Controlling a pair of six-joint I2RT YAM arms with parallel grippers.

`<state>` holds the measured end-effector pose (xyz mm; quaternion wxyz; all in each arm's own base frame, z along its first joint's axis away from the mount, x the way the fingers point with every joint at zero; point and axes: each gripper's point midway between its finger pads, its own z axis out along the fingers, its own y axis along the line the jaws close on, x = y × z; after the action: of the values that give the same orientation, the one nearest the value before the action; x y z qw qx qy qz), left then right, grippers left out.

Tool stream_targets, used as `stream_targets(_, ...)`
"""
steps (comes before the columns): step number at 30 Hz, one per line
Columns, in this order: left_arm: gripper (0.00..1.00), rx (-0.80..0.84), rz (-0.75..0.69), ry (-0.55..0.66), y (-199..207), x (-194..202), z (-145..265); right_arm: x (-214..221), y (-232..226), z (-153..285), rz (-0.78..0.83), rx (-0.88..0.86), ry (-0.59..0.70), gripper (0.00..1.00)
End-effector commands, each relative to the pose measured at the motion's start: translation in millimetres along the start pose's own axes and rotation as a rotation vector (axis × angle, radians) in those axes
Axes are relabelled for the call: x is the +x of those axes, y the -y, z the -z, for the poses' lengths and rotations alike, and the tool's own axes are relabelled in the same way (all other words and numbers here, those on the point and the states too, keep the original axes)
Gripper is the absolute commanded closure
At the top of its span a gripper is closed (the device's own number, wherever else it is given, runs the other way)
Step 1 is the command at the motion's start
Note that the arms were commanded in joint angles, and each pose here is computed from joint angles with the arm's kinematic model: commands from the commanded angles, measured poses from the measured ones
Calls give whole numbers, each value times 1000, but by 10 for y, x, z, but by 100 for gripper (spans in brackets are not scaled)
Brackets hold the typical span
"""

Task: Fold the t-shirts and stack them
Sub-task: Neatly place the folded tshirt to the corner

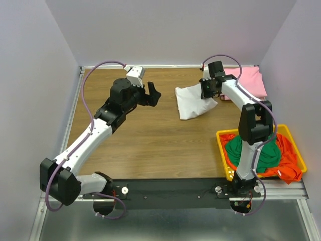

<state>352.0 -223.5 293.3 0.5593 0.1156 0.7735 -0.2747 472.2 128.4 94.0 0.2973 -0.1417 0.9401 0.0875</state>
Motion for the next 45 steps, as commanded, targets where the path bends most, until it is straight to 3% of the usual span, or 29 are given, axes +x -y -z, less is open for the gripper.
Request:
stream_targets(1,9,2,-8,-113,-123,400,-7,68,338,-47,102,157,-88,100)
stream_targets(14,9,-59,-22,-126,-361,470,-33,-493,953,107,236,418,-39,100)
stream_targets(25,9,-74,-11,-150,-462,541,-70,-1011,1245,491,262,488,82,100)
stream_targets(45,9,-87,0,-171,-526,610,-100,-1294,1672,1099,229,540,166,99)
